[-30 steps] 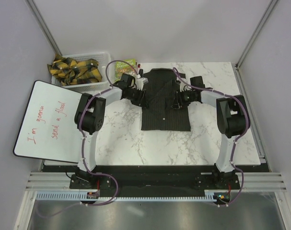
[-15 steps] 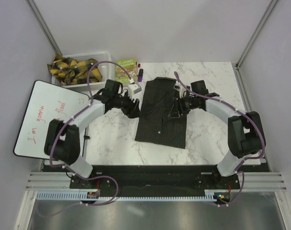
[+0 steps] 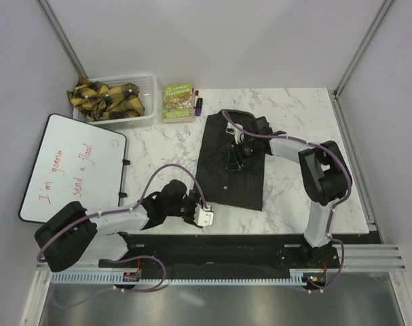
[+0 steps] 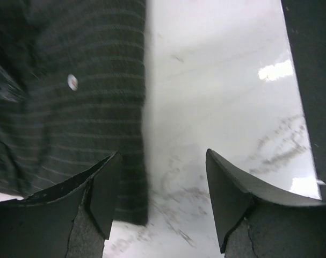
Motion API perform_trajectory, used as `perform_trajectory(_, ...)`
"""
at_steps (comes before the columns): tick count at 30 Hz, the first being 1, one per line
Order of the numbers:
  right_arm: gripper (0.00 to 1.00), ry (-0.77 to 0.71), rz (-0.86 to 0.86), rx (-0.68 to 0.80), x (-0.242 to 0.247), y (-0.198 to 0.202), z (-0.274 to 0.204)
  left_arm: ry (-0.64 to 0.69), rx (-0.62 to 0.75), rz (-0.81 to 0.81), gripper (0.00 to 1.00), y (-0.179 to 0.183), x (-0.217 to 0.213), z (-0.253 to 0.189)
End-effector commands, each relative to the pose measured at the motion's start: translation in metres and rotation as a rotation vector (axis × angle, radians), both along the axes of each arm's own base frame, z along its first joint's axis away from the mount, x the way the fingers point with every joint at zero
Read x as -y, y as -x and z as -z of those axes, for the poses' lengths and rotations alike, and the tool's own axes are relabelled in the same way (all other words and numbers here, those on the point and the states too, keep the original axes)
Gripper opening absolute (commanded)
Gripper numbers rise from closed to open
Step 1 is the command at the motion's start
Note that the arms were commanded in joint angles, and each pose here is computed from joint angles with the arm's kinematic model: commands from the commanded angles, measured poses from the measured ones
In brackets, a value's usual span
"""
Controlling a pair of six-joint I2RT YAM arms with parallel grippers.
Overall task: Fold and stack the long sleeve shirts
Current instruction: Fold the shirt
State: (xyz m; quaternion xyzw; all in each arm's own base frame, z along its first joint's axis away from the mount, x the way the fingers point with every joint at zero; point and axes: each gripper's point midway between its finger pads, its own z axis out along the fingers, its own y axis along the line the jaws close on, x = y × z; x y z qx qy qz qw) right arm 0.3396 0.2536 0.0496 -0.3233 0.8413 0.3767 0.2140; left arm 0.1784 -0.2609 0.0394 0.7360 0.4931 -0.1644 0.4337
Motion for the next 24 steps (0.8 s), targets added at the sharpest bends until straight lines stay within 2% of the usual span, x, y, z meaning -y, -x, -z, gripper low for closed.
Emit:
perform_trajectory(1,0.45,0.029,-0.042,0.054,-0.002,-0.013,0.016,0.096,0.294,0.056,0.71,-0.022,0.032,-0.033)
perform_trajectory(6,0.42,0.057,-0.040,0.003,0.001,-0.009,0.035,0.110,0.364,0.145,0.71,-0.006,0.047,-0.024)
perform_trajectory(8,0.42,0.059,-0.037,-0.008,0.001,-0.009,0.038,0.072,0.376,0.142,0.70,-0.010,0.051,-0.011)
perform_trajectory(14,0.41,0.070,-0.051,-0.075,0.001,-0.002,0.047,0.011,0.454,0.089,0.60,-0.039,0.061,0.005)
perform_trajectory(17,0.41,0.071,-0.049,-0.100,0.002,0.002,0.051,-0.003,0.488,0.075,0.52,-0.047,0.065,0.007)
perform_trajectory(20,0.40,0.072,-0.051,-0.113,0.002,0.006,0.053,-0.031,0.496,0.075,0.35,-0.049,0.064,0.015)
perform_trajectory(21,0.40,0.070,-0.052,-0.111,0.002,0.006,0.053,-0.024,0.504,0.081,0.23,-0.046,0.066,0.009)
perform_trajectory(22,0.40,0.072,-0.055,-0.125,0.002,0.011,0.054,-0.026,0.506,0.085,0.18,-0.043,0.067,0.006)
perform_trajectory(24,0.40,0.062,-0.068,-0.127,-0.002,0.019,0.051,-0.075,0.439,0.124,0.08,-0.024,0.063,0.011)
